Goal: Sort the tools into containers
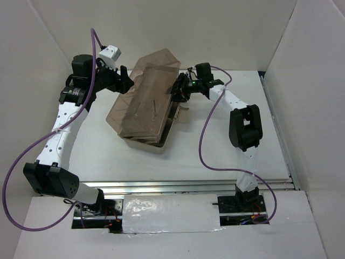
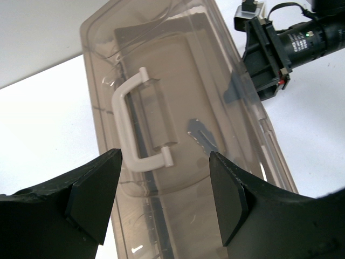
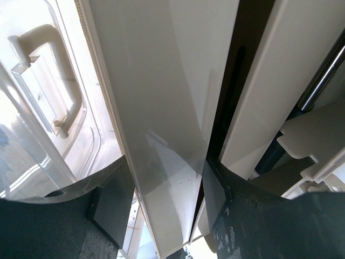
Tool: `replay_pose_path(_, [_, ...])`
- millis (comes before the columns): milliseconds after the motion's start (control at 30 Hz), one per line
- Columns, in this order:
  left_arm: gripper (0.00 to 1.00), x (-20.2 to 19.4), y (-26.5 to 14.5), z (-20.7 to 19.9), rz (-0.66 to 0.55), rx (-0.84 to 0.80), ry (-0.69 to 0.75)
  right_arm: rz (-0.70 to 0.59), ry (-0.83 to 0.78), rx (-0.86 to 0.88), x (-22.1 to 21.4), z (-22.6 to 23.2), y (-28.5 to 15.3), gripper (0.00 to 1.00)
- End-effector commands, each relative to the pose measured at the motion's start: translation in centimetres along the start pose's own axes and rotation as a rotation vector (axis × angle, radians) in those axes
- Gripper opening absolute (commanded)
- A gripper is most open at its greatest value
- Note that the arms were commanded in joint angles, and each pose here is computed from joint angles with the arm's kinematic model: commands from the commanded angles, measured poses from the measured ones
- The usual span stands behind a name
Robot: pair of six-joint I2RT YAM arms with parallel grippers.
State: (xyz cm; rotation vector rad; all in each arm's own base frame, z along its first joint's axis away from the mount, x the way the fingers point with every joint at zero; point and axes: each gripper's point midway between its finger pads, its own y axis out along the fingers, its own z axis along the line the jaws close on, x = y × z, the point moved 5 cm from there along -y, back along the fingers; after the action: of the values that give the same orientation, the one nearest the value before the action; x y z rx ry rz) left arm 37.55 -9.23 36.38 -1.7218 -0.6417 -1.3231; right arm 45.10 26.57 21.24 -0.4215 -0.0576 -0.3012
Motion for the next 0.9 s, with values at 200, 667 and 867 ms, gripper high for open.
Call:
replay_pose_path(200, [0.79, 0.9, -0.5, 0.8, -0.044, 0.048, 0.002, -0.062, -0.132, 0.136, 1.3, 6.9, -4.6, 0.64])
replay_pose_path(667, [0.79, -1.8, 1.6, 1.1, 0.069, 0.08, 0.056, -0.11, -0.135, 0.062, 1.5, 7.3, -5.3, 0.91])
replay_pose_path(867, [0.79, -2.4, 2.0, 1.1, 0.086, 0.082, 0.065, -0.156, -0.165, 0.003, 1.9, 7.7, -6.4, 0.89])
